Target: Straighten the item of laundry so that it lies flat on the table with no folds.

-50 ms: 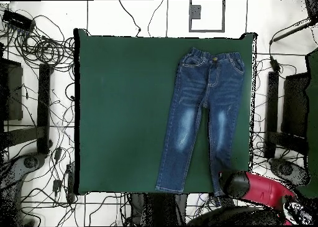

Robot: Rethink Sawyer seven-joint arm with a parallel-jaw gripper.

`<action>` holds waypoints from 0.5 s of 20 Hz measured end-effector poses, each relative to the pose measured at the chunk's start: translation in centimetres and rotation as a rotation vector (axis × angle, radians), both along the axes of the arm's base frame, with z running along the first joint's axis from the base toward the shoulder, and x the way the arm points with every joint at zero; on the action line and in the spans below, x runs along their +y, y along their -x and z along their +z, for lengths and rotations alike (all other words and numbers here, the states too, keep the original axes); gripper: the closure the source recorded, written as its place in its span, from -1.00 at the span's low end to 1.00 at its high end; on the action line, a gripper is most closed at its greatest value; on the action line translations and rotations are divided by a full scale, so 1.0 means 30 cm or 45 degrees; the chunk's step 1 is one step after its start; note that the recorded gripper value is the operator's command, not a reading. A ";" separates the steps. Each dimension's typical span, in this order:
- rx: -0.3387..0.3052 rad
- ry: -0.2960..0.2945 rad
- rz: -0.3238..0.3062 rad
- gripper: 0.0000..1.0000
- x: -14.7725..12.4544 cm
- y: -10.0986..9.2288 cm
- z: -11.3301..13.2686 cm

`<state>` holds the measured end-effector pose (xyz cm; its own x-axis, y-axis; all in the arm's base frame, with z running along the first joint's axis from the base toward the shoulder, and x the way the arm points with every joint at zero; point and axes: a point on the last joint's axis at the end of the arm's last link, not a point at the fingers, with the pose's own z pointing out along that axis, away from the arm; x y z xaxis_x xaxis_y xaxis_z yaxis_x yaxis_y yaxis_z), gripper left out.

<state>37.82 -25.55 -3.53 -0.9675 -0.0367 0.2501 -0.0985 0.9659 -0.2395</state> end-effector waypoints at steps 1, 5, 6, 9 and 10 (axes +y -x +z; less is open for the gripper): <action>-0.006 -0.007 -0.009 1.00 -0.003 0.001 -0.003; -0.035 -0.019 -0.051 -1.00 -0.037 0.004 0.004; -0.045 -0.026 -0.068 -1.00 -0.046 0.007 0.010; -0.058 -0.039 -0.087 -1.00 -0.051 0.011 0.016; -0.065 -0.054 -0.087 -1.00 -0.032 0.006 0.018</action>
